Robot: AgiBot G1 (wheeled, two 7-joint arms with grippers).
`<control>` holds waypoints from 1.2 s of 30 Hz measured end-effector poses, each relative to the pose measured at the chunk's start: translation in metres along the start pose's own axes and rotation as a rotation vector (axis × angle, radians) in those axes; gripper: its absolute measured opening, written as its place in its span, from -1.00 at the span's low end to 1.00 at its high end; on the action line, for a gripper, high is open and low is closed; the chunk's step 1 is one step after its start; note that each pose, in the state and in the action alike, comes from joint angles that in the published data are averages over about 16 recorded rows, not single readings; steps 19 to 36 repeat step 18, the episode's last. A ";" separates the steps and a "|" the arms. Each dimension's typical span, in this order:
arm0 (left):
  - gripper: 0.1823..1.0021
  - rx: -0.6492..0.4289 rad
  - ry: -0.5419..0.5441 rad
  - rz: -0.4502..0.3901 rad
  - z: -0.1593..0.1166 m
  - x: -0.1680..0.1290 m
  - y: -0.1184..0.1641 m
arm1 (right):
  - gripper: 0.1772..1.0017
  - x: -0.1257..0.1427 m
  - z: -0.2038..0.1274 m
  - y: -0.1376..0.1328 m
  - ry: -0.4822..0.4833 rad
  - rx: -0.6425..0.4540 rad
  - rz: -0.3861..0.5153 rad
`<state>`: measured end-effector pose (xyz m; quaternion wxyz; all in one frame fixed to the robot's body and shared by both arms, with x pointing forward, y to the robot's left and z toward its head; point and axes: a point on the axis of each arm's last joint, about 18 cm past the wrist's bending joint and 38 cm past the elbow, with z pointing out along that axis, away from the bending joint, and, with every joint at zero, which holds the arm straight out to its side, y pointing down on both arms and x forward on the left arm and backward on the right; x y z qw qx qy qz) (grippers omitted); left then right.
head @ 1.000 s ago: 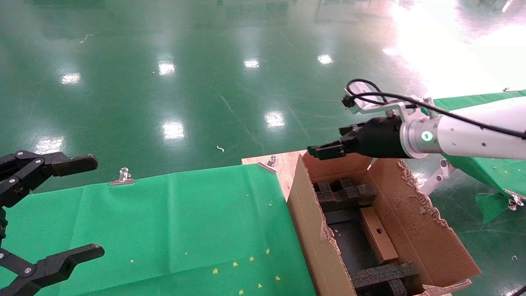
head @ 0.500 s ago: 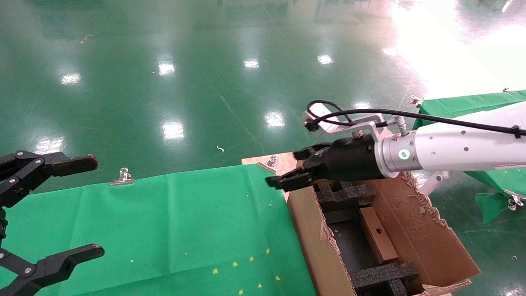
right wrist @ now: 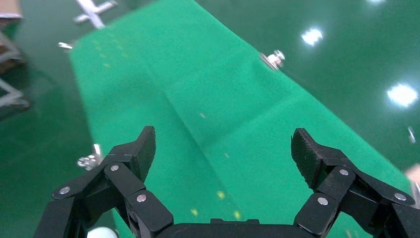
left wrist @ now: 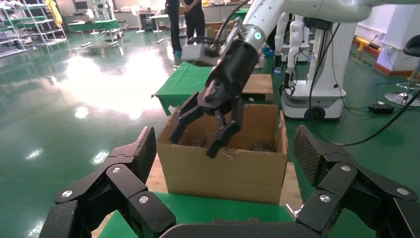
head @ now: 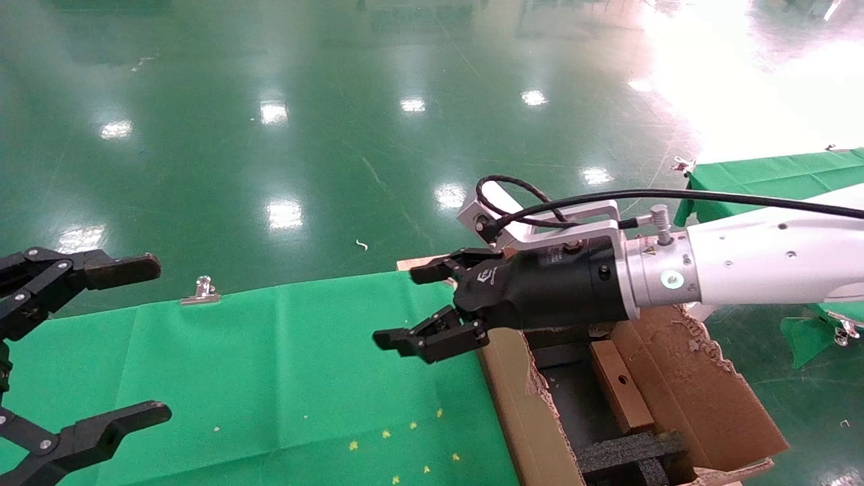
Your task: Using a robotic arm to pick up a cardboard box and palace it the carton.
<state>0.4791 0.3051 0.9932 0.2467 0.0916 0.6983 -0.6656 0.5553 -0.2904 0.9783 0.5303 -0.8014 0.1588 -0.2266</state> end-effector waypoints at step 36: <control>1.00 0.000 0.000 0.000 0.000 0.000 0.000 | 1.00 -0.042 -0.031 -0.009 -0.207 0.284 -0.222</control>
